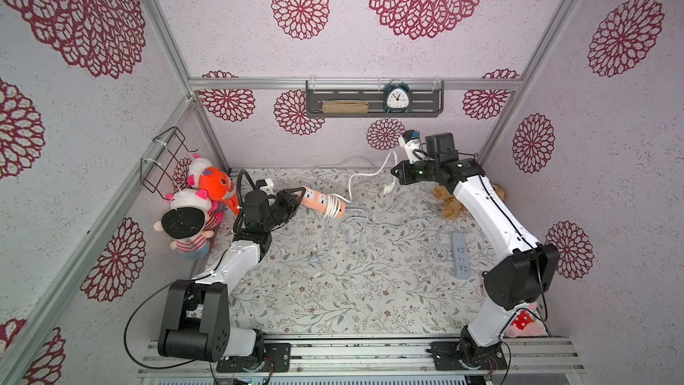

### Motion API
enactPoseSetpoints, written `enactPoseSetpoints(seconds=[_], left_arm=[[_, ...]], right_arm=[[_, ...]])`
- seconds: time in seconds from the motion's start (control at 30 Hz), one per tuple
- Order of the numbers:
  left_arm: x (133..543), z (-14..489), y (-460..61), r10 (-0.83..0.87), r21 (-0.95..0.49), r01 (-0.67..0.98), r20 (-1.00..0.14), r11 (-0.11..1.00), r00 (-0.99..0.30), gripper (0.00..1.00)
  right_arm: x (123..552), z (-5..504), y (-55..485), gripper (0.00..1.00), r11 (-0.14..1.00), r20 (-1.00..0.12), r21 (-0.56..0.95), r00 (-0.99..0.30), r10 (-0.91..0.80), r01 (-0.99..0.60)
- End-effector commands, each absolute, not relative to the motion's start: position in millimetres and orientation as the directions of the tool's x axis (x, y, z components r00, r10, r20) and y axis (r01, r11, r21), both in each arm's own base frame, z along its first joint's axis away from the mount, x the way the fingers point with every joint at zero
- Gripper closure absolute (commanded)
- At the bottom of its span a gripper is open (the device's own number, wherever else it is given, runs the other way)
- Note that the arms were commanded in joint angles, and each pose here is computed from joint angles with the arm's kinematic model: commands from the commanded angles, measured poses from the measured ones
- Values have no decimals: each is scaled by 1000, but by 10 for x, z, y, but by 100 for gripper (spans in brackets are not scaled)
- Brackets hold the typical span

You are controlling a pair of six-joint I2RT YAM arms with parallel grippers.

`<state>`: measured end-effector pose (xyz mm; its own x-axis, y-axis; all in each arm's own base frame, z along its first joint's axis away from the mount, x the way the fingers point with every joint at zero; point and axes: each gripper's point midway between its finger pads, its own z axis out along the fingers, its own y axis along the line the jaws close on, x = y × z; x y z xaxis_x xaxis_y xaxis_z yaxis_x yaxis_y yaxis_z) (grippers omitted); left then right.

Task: Unwrap the cord wrapped around the power strip
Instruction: Unwrap the power cord from the power strip.

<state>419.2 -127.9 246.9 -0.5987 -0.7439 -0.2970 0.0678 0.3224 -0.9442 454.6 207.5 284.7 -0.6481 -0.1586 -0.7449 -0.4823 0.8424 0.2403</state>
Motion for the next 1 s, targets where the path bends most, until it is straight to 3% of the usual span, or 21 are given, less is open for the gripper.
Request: enactPoseSetpoints(seconds=[0.0,0.1,0.2,0.33,0.5,0.63,0.73,0.97], left_arm=[[3955,3196,-1456,-666,-950,287,-292,121,-686,100],[3998,3545,-1255,-731,-936,349,-215,-35,-648,100],[4174,3643,-933,-828,-927,363,-132,-90,-545,100],[4479,3479,-503,-935,-951,307,-86,-26,-345,100],[4692,3191,-171,-980,-979,184,-120,90,-156,100],[4698,3153,-80,-984,-979,155,-145,128,-102,100],[4642,3159,68,-987,-981,133,-150,141,-57,100],[4475,3141,431,-999,-986,162,-28,24,-28,100]], right_arm=[[4576,2693,1947,100,870,-730,190,-658,-186,-456],[4473,2480,1895,100,879,-694,194,-694,-191,-435],[4282,2388,1808,100,890,-674,199,-717,-180,-411],[3990,2260,1569,100,922,-639,160,-749,-174,-351],[3603,2006,1308,100,947,-576,190,-811,-106,-259],[3199,1637,1319,100,934,-497,289,-867,-43,-212],[3003,1376,1070,100,961,-457,245,-889,-2,-128],[2919,1237,481,100,988,-435,152,-895,104,41]])
